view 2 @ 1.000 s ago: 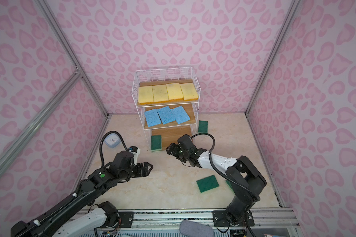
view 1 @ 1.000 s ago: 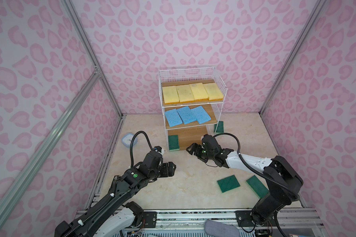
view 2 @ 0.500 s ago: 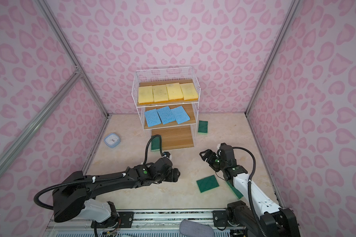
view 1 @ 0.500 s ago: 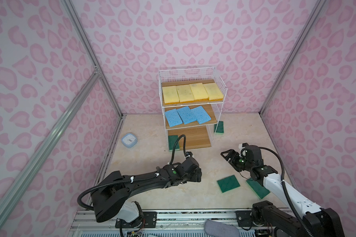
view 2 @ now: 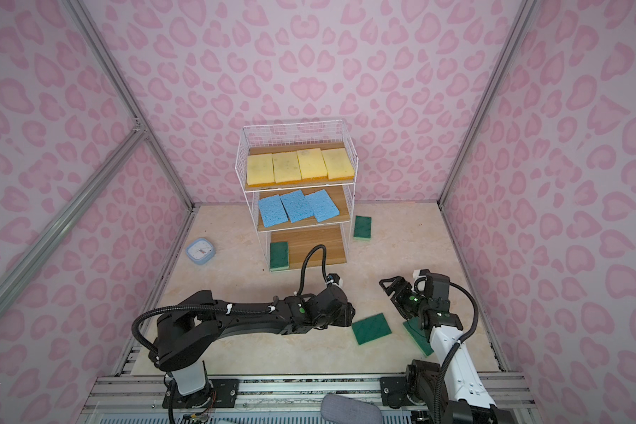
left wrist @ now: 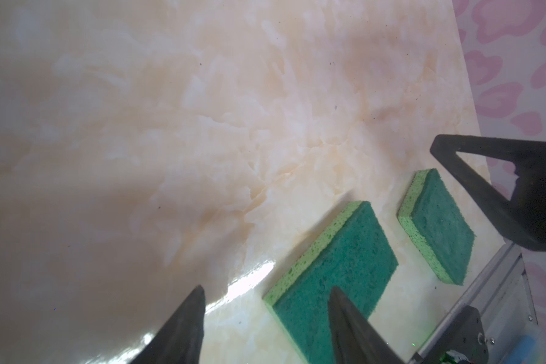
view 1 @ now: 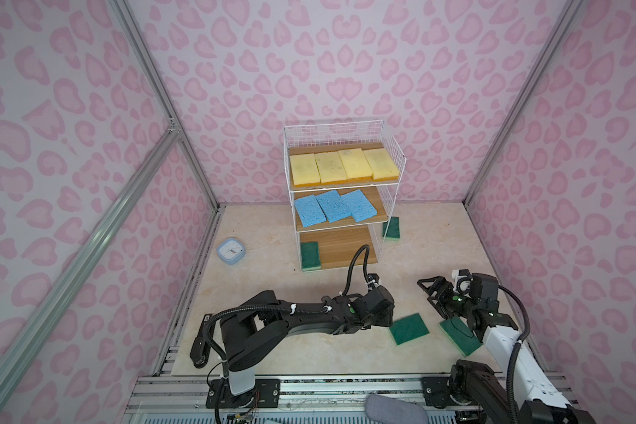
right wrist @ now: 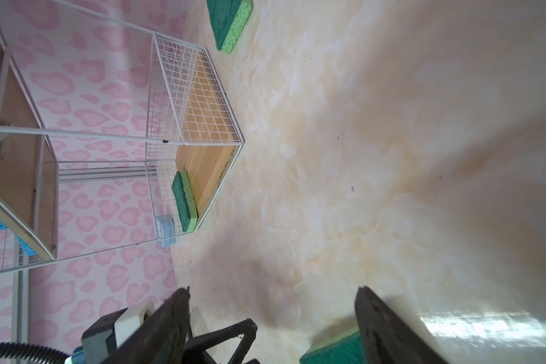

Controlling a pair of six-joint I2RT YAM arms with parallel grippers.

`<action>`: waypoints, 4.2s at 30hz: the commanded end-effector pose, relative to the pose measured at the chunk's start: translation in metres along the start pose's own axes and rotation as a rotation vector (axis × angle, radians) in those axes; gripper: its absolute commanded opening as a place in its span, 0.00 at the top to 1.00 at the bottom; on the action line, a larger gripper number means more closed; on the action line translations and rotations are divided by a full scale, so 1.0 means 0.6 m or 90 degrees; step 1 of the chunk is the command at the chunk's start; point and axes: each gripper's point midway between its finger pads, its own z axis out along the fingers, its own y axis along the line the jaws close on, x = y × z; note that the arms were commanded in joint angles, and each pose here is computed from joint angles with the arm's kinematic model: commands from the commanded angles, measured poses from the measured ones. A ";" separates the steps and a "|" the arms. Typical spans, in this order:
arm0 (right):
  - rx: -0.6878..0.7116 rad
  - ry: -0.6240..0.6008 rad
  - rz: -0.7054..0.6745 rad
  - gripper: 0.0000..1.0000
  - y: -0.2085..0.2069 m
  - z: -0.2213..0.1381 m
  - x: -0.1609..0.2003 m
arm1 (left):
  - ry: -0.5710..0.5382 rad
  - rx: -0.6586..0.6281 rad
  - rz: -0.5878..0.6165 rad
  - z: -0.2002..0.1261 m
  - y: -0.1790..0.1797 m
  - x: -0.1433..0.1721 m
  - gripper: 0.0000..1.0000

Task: Arrange cleaning sponges on a shelf
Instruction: Pick up the cleaning sponge from the bottom-center of the table, then place the cleaning sponge at the shelf.

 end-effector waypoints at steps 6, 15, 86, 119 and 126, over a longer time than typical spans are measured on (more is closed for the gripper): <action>-0.020 0.003 -0.001 0.16 -0.005 -0.003 0.000 | 0.046 0.003 -0.013 0.032 -0.017 0.054 0.45; -0.018 -0.002 -0.007 0.16 -0.006 -0.006 0.000 | 0.071 0.001 -0.010 0.054 -0.020 0.071 0.58; -0.313 0.457 -0.287 0.71 0.387 0.209 0.277 | -0.127 0.073 -0.074 -0.343 0.277 -0.164 0.96; -0.294 0.212 -0.089 0.93 0.319 0.217 0.224 | -0.191 -0.045 -0.091 -0.401 0.322 -0.176 0.34; -0.240 0.036 -0.009 0.93 0.286 0.220 0.175 | -0.207 -0.090 -0.082 -0.448 0.336 -0.143 0.18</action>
